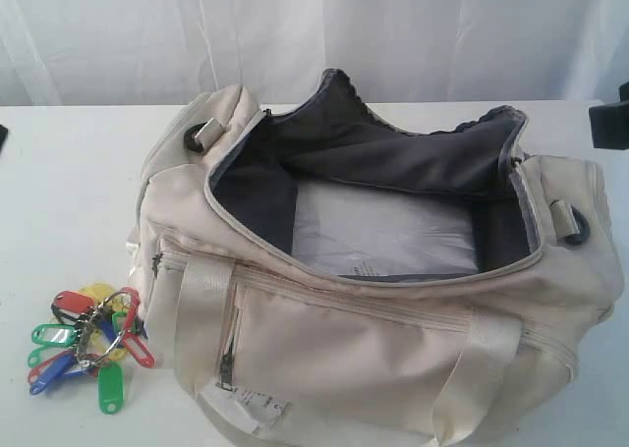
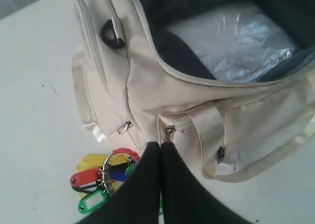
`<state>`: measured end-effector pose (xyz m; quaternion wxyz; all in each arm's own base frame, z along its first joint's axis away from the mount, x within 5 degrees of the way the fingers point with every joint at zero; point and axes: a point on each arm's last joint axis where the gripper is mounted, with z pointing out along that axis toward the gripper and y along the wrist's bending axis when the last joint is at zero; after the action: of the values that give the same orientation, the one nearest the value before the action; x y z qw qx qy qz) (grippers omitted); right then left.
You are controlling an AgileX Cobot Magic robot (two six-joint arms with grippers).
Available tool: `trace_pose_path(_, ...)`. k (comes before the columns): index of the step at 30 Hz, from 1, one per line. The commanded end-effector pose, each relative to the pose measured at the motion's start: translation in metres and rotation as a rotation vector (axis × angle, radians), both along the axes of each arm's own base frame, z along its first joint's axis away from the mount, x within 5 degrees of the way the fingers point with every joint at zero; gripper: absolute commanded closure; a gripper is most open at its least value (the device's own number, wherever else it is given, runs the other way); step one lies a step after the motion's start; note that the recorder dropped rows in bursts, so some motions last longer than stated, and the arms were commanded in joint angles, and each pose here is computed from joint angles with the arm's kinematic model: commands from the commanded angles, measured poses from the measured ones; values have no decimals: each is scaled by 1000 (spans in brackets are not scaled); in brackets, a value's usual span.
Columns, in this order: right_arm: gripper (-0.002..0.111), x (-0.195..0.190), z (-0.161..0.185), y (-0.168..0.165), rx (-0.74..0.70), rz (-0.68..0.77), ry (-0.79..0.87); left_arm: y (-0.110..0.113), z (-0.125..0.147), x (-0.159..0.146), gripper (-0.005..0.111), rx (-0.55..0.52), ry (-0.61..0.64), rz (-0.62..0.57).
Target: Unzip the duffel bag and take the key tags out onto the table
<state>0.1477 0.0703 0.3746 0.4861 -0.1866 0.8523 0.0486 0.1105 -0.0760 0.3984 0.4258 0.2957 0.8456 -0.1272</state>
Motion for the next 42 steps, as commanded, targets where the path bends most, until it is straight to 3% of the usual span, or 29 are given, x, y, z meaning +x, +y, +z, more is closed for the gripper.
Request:
trace_pose_path(1,108,0,0,0,13,2,-7,19,-14,-28,107,-44,-79,2)
trace_pose_path(6,108,1,3,2,29,13,-36,30,-45,-36,107,-24,-169,22)
trace_pose_path(11,108,1,3,2,32,13,-37,29,-62,-34,107,6,-132,23)
trace_pose_path(22,108,1,3,2,179,-78,13,29,-63,-35,107,13,-125,22)
trace_pose_path(35,108,1,4,3,207,-89,11,29,-63,-35,107,16,-124,22)
trace_pose_path(37,108,1,4,3,207,-89,11,30,-64,-34,107,9,-120,44)
trace_pose_path(42,108,1,3,2,206,-90,13,51,-93,-24,107,8,-133,303)
